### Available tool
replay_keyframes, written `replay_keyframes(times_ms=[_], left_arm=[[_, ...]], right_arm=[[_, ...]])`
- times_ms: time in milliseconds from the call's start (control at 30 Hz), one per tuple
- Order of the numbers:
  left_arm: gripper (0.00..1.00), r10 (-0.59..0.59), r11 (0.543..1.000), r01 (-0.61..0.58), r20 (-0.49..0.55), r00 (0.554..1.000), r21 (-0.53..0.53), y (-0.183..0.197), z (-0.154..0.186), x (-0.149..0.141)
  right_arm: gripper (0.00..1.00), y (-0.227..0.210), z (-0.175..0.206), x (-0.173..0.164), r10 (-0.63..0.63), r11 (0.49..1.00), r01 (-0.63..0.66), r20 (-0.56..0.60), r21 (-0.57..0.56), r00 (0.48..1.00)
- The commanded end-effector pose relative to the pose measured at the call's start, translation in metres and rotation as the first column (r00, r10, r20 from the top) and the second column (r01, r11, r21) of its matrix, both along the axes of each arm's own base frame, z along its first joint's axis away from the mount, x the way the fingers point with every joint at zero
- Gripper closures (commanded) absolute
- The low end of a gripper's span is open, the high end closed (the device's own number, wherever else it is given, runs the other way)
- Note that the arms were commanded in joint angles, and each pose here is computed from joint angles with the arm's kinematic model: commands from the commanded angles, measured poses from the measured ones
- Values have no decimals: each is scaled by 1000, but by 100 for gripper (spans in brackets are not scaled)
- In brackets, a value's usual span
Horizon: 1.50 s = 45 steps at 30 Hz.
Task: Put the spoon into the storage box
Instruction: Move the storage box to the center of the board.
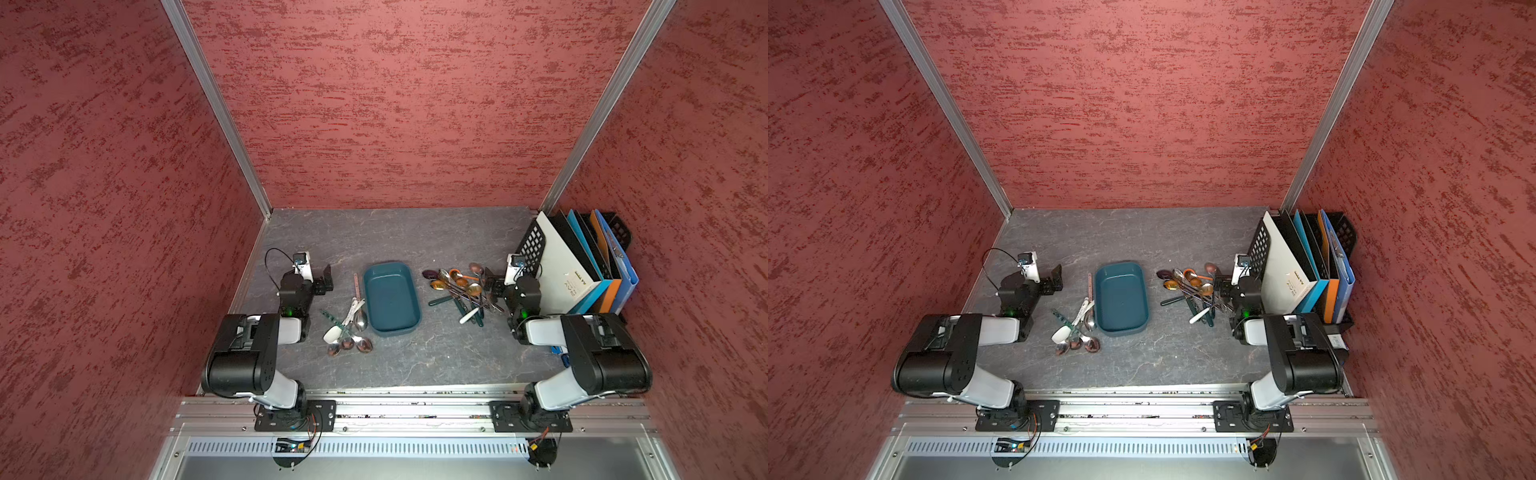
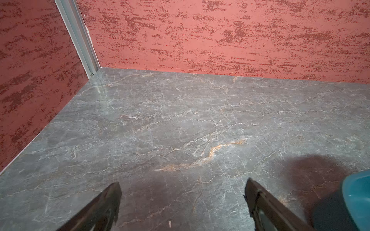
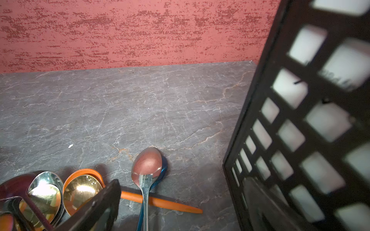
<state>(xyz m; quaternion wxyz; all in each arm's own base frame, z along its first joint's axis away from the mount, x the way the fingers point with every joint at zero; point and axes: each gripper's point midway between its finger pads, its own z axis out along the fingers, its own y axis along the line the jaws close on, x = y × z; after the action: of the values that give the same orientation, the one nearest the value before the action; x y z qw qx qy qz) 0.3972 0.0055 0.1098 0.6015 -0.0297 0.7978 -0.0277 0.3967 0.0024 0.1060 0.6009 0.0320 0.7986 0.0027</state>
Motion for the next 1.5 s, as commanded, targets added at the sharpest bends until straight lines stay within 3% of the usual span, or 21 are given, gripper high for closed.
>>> replay_keyframes(times_ms=[0,867,1033,1167,1300,1467], left_arm=[[0,-4,1000,4,17,1000,-11,1,5,5],[0,-10,1000,10,21,1000,-19,1,6,5],[0,16,1000,-18,-89,996,-19,6,27,18],[0,12,999,-19,-169,986,-39,-3,45,12],[0,-18,997,-5,-320,947,-72,-24,68,0],[0,-117,990,67,-470,875,-121,-80,75,-19]], right_arm=[[1,-9,11,6,-37,999,37,38,-10,999],[1,-4,17,7,-3,1000,3,38,-14,999],[3,-7,56,10,-22,1000,22,-30,-15,999],[5,3,63,5,19,999,-14,-126,39,992],[16,22,60,-7,110,987,-68,-298,147,948],[37,39,68,-19,174,971,-85,-416,223,892]])
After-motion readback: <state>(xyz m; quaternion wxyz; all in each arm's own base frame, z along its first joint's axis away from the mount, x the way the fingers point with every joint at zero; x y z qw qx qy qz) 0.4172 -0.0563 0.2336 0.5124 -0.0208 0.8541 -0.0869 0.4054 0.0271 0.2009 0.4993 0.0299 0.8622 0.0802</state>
